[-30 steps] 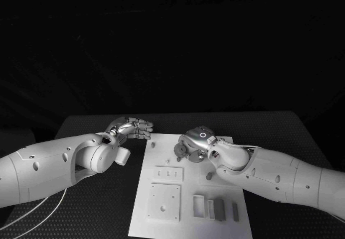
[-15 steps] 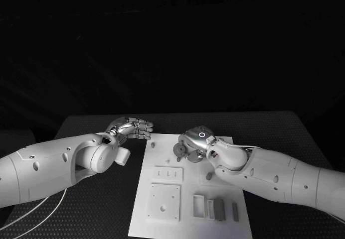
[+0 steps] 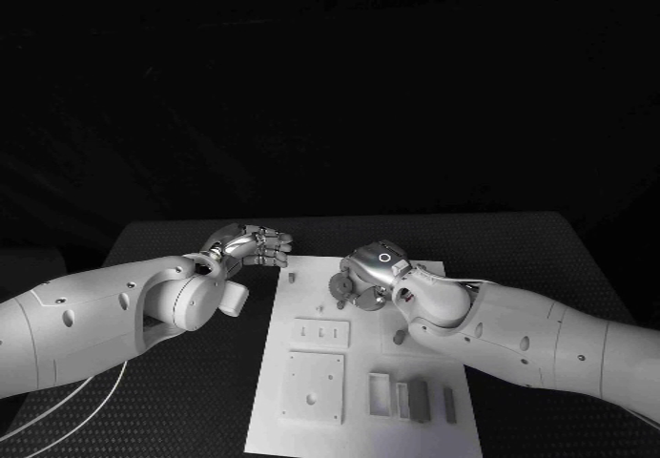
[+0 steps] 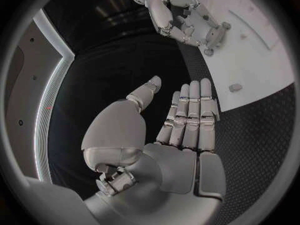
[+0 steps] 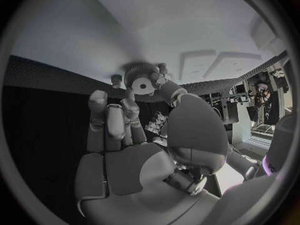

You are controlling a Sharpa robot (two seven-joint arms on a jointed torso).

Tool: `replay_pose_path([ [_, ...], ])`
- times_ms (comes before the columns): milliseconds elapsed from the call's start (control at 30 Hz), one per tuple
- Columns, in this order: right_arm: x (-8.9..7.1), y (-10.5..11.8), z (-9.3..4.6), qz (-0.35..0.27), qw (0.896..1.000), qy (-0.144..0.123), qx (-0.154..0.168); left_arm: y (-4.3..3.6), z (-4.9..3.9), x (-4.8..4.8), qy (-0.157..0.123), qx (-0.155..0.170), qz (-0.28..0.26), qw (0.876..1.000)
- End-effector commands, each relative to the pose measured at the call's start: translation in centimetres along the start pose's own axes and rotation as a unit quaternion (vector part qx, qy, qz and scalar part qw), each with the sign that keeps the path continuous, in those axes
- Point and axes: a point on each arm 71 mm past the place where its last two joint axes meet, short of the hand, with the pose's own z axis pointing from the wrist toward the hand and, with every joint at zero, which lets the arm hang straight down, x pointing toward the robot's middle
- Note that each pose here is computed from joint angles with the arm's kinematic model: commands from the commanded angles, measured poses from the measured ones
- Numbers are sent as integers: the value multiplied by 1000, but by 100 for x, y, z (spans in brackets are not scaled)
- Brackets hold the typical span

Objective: Assemble the parts on the task board

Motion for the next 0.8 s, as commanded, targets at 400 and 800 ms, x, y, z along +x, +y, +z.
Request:
replay_pose_path([
  [400, 12, 26, 8, -2, 1000, 0, 8, -16, 7, 22, 6, 4, -2, 1000],
  [800, 11, 51, 22, 6, 1000, 4, 3, -16, 7, 23, 6, 4, -2, 1000],
])
